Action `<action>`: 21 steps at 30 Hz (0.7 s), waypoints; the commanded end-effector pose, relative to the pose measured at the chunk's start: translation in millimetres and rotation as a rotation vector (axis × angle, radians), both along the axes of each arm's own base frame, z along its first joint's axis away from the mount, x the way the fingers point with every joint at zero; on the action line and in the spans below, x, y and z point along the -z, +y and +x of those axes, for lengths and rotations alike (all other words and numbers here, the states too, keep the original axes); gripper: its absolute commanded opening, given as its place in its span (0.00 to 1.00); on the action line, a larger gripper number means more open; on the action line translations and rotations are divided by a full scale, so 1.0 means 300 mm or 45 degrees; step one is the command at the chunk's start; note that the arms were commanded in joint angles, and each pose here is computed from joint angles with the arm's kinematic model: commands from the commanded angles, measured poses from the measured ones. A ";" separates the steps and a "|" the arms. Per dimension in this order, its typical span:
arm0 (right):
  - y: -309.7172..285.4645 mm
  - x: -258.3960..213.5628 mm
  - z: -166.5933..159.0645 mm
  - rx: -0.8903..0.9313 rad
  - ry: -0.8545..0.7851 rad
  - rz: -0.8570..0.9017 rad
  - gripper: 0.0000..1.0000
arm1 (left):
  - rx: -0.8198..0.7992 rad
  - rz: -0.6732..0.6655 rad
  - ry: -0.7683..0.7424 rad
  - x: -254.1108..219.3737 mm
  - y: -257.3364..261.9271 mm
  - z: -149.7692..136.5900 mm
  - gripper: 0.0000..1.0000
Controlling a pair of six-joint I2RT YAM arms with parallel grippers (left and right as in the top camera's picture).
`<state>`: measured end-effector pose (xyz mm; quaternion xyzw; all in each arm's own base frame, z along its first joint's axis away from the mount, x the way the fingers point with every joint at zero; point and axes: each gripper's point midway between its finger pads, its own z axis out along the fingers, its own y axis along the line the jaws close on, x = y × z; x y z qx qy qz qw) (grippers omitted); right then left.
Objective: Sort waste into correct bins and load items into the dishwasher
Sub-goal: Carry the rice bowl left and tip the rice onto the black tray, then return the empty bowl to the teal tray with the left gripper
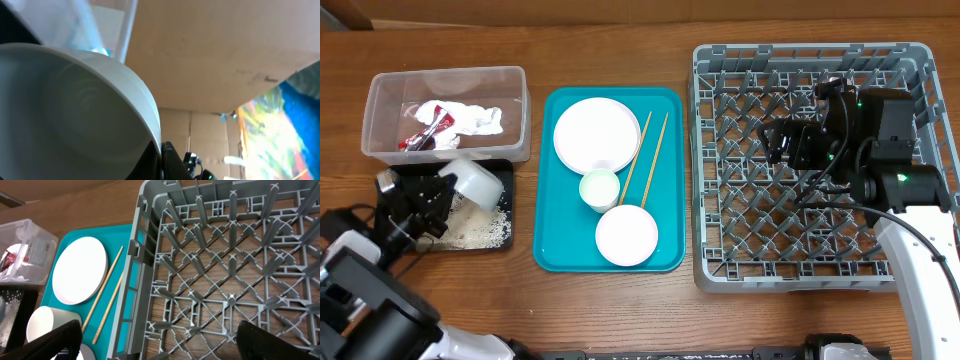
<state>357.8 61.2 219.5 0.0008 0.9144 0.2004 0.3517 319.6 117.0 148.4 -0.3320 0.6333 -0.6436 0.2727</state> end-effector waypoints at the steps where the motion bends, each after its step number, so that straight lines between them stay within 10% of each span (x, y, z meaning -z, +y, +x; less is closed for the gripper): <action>1: -0.006 -0.029 0.011 0.009 -0.026 0.003 1.00 | 0.034 0.224 -0.122 -0.151 -0.021 0.030 0.04; 12: -0.006 -0.029 0.011 0.009 -0.026 0.003 1.00 | 0.260 1.024 -0.055 -0.260 -0.369 0.081 0.04; 21: -0.007 -0.026 0.008 0.009 -0.020 0.002 1.00 | 0.723 1.686 0.384 0.005 -0.541 -0.118 0.04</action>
